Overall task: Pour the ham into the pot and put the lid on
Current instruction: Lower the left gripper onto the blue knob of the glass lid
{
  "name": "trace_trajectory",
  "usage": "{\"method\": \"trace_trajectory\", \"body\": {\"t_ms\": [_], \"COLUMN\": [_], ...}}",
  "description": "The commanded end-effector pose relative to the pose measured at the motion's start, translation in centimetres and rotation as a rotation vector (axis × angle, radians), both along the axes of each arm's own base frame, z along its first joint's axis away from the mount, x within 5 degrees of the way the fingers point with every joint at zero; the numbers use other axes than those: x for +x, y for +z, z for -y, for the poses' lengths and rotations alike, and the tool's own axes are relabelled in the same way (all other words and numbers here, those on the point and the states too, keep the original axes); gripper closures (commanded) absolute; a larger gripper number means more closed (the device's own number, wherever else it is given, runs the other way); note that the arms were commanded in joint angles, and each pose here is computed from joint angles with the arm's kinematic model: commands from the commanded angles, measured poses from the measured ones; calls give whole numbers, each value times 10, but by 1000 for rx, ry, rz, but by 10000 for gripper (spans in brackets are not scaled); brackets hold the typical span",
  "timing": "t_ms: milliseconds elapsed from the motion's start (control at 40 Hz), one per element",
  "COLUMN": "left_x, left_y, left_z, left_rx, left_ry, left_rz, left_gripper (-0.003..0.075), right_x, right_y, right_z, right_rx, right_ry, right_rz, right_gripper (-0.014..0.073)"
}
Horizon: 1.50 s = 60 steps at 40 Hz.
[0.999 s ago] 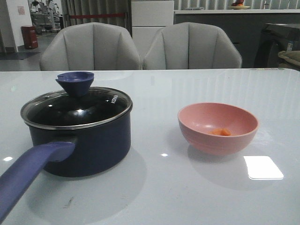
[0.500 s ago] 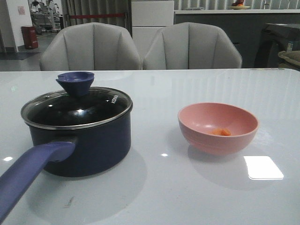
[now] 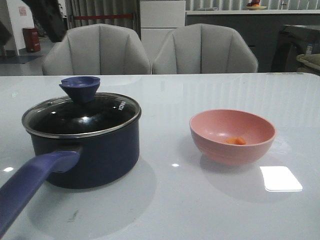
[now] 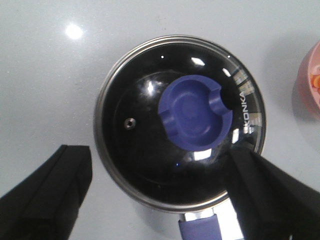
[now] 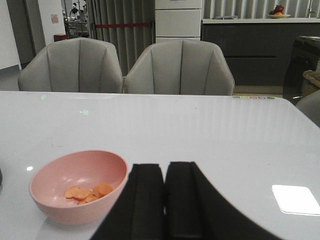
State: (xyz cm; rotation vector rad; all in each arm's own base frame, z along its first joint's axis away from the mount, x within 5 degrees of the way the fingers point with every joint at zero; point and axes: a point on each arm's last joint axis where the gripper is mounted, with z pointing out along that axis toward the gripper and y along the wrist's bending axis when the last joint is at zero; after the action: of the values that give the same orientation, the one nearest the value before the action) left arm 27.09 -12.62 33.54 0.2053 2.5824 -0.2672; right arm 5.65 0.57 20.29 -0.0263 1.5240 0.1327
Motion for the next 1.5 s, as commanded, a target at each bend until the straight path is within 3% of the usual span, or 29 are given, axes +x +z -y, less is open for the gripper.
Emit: {"method": "trace_trajectory", "body": {"t_ms": [0,325,1099,1474], "left_x": [10,38,65,73], "left_y": [12,-12,-47,-54], "left_z": [15,40,52,56], "left_rx": [-44,-93,-105,-60], "left_ry": [-1,35,131,132], "left_rz": [47,-92,-146,-223], "left_gripper": [133,133,139,327], "right_x": [-2,-2,-2,-2], "right_y": [6,6,6,6], "right_z": [1,1,1,1], "right_rx": [7,7,7,7], "right_ry": [-8,-8,-8,-8], "right_rz": [99,99,100,100], "right_gripper": [452,452,452,452]}}
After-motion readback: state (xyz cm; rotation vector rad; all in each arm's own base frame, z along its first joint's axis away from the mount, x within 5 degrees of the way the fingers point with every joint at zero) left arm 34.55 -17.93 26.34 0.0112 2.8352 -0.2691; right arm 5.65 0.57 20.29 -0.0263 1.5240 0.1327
